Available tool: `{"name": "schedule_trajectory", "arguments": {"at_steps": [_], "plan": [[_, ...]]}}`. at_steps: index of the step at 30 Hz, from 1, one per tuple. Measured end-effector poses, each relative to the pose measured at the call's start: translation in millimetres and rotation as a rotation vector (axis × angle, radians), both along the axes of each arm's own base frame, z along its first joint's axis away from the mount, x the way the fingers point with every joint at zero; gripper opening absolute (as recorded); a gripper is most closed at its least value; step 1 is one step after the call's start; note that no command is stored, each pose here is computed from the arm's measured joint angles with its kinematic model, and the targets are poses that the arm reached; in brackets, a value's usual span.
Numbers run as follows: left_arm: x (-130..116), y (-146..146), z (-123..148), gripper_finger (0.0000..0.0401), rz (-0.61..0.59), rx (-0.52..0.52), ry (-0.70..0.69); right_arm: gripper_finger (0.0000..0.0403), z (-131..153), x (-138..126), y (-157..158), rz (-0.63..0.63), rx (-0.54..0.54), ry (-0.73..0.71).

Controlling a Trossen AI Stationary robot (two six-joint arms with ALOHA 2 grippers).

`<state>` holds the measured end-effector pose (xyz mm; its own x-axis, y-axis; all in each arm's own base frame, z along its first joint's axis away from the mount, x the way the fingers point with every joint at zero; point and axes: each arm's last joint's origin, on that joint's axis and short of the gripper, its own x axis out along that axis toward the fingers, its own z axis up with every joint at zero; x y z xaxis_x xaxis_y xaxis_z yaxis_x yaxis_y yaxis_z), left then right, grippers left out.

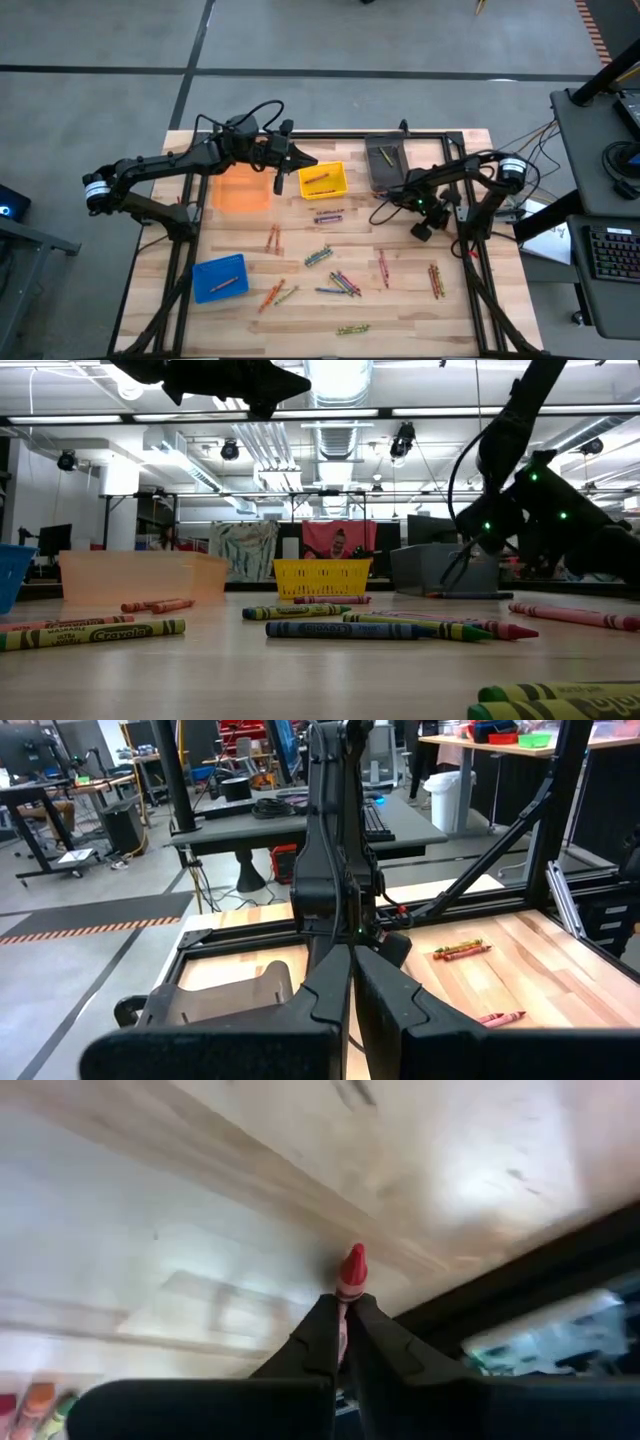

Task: Sort crayons
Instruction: Put the red crayon into the yellow bin

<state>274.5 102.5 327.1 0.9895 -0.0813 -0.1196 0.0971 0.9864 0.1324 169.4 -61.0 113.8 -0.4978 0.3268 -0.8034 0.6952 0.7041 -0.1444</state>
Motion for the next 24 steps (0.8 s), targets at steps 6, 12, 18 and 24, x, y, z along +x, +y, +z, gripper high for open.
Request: {"name": "schedule_trajectory", "arguments": {"at_steps": [6,12,18,24], "plan": [[0.8,-0.8,-5.8,0.0000,-0.020,-0.029,0.025,0.0008,32.8,1.8,1.7,-0.021,-0.076,-0.149],[0.4,-2.8,-11.9,0.0000,-0.057,-0.069,0.002,0.0008,72.7,2.7,6.2,-0.083,-0.224,-0.490],[0.1,-5.4,-18.8,0.0000,-0.060,-0.121,-0.019,0.0008,114.9,11.7,9.5,-0.100,-0.453,-0.993],[1.6,-12.3,-21.9,0.0000,-0.084,-0.135,-0.041,0.0008,156.6,30.0,7.1,0.058,-0.689,-1.544]]}}
